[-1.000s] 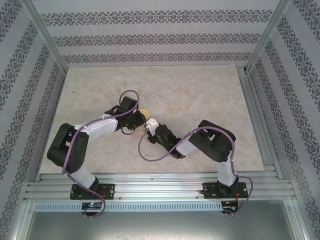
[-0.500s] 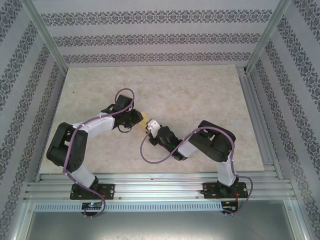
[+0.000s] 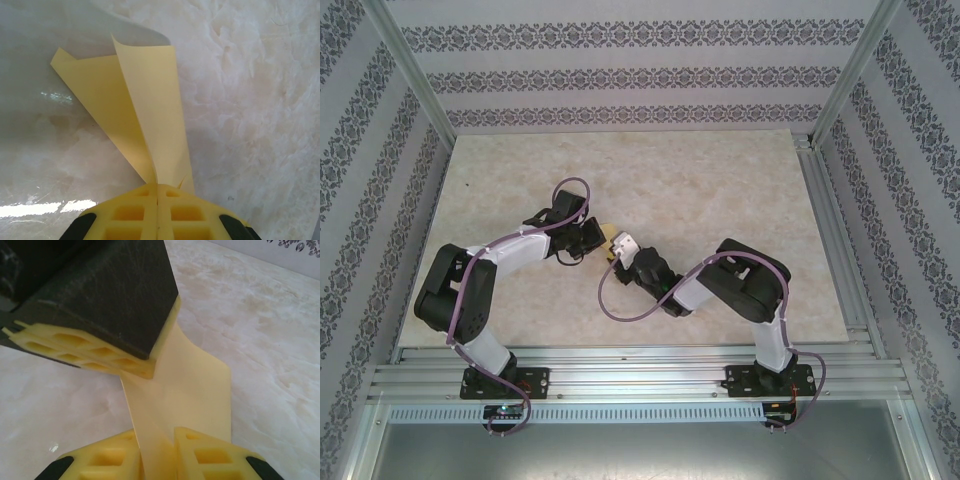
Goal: Fold a paper plane with a square sheet of paper (pick it up from the middle)
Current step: Fold the wing for the fifth time at the center of the table.
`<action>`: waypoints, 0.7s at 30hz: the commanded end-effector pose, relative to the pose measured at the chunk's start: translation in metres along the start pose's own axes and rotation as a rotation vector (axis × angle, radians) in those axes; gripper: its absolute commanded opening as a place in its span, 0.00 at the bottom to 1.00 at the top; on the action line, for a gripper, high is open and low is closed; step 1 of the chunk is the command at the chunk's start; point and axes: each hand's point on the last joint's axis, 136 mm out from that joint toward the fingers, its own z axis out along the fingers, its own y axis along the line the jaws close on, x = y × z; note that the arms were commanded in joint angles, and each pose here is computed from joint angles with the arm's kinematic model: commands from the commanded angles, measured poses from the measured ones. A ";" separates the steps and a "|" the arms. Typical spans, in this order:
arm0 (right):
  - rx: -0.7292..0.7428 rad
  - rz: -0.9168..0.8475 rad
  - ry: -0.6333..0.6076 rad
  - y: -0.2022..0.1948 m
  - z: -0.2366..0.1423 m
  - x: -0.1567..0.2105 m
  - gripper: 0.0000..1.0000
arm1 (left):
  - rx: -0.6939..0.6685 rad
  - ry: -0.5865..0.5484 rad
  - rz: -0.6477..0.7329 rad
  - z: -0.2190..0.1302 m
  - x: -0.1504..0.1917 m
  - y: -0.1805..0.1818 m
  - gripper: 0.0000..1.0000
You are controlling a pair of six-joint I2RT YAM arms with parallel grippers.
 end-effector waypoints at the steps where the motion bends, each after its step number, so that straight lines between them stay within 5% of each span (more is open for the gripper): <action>1: 0.001 0.011 -0.006 -0.002 0.008 -0.002 0.22 | 0.033 -0.008 0.006 -0.003 -0.006 -0.010 0.08; 8: -0.021 0.036 -0.003 -0.002 0.007 0.001 0.11 | 0.022 -0.024 0.019 -0.008 -0.009 -0.010 0.15; 16: -0.113 0.237 -0.008 -0.002 0.004 0.004 0.03 | -0.011 -0.111 0.021 -0.028 -0.028 0.001 0.53; 21: -0.185 0.441 -0.014 -0.004 0.002 0.002 0.01 | 0.007 -0.142 0.003 -0.035 -0.034 0.011 0.67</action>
